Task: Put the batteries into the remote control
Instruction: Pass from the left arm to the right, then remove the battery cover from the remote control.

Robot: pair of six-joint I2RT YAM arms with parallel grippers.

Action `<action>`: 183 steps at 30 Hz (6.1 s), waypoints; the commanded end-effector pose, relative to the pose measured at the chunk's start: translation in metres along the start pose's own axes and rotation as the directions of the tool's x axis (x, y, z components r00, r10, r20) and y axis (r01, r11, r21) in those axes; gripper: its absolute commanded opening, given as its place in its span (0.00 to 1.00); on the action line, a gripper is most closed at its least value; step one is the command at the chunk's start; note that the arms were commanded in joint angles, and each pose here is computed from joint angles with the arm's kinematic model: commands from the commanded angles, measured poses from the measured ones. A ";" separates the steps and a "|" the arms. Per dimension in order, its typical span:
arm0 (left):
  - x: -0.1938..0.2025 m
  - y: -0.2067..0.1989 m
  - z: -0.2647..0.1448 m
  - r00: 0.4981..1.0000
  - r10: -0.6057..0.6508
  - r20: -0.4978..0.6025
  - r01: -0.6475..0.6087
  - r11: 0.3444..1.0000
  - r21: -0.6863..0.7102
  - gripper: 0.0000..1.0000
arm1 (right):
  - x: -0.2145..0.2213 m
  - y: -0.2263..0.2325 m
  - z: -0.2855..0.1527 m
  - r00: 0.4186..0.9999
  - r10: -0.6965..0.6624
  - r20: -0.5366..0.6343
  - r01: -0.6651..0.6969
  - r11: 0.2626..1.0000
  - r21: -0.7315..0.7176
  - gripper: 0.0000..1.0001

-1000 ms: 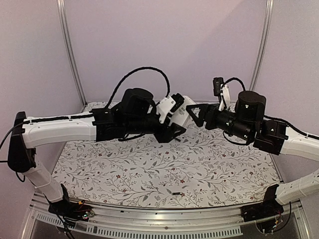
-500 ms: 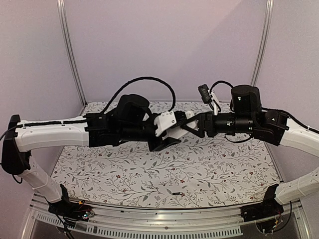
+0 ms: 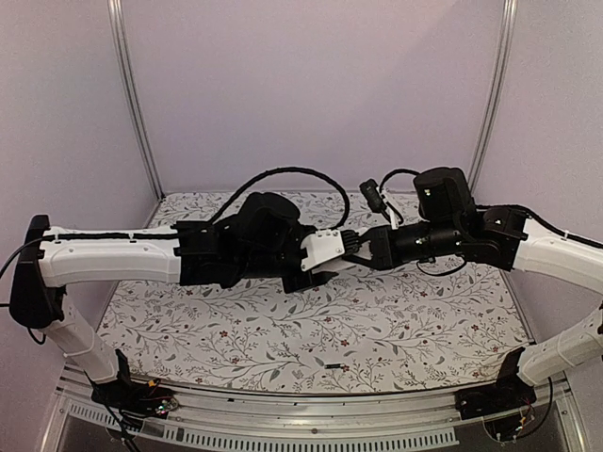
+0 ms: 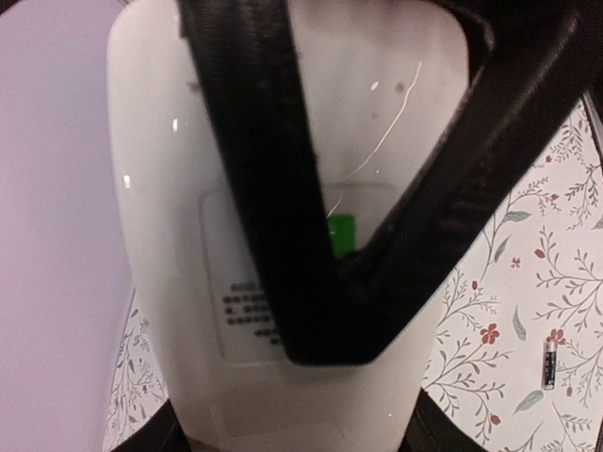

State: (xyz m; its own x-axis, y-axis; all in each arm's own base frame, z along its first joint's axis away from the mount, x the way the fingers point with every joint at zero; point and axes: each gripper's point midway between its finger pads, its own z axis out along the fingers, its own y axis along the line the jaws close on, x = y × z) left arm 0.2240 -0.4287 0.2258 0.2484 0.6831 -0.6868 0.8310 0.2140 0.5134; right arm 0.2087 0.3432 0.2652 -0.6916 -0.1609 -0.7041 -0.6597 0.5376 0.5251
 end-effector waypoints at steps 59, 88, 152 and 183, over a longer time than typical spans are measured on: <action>-0.011 0.092 -0.033 0.288 -0.937 0.200 0.764 0.351 0.542 0.25 | -0.063 0.043 -0.072 0.916 -0.118 0.383 0.256 0.907 -0.334 0.00; -0.028 0.090 -0.009 0.306 -0.939 0.157 0.804 0.344 0.485 0.39 | -0.066 0.011 -0.040 0.943 -0.062 0.327 0.147 0.958 -0.245 0.00; -0.010 0.088 -0.022 0.336 -0.934 0.123 0.755 0.345 0.558 0.21 | -0.076 0.025 -0.066 0.935 -0.050 0.350 0.174 0.926 -0.334 0.00; -0.008 0.088 -0.028 0.354 -0.928 0.118 0.764 0.360 0.535 0.13 | -0.070 -0.012 -0.056 0.947 -0.061 0.317 0.118 0.979 -0.164 0.00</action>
State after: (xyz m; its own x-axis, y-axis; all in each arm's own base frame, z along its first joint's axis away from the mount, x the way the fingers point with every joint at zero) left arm 0.2694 -0.4055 0.2945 -0.6263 -0.0258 -0.7792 0.7669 0.1595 -0.6217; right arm 0.2433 0.3091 0.3147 -0.5713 0.0468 -0.8194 -0.7650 0.3312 0.5523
